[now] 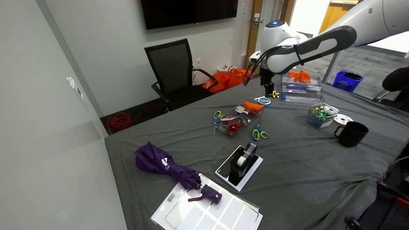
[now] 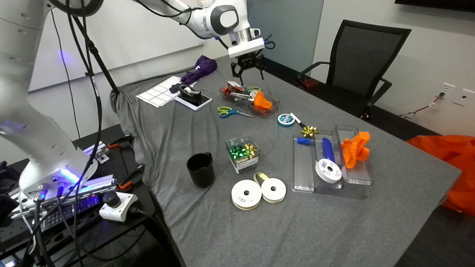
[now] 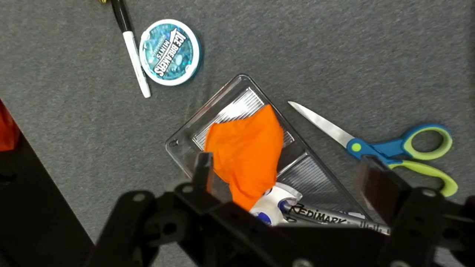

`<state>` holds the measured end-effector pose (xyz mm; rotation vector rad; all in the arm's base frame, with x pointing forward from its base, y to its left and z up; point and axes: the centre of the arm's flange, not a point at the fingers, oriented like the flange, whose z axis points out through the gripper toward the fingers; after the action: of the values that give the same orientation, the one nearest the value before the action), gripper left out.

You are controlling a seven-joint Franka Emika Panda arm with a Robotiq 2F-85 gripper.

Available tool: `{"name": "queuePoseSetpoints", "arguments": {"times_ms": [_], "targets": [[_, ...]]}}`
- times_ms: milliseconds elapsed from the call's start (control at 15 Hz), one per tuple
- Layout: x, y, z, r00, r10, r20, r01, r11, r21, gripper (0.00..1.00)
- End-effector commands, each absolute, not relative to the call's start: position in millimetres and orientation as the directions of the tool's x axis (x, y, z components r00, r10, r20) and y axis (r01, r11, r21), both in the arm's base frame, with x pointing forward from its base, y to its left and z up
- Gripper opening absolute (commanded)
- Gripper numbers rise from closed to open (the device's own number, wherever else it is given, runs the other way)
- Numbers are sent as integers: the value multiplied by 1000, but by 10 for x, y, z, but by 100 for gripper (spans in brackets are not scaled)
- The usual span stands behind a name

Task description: Put the white object and red disc in the container at the back.

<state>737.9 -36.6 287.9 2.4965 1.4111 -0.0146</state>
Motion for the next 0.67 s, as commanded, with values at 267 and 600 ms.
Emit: {"name": "queuePoseSetpoints", "arguments": {"times_ms": [267, 600], "targets": [[7464, -687, 2938, 489, 864, -116, 860, -457, 225, 100], [7546, -1428, 3177, 449, 890, -75, 885, -432, 175, 100]]}}
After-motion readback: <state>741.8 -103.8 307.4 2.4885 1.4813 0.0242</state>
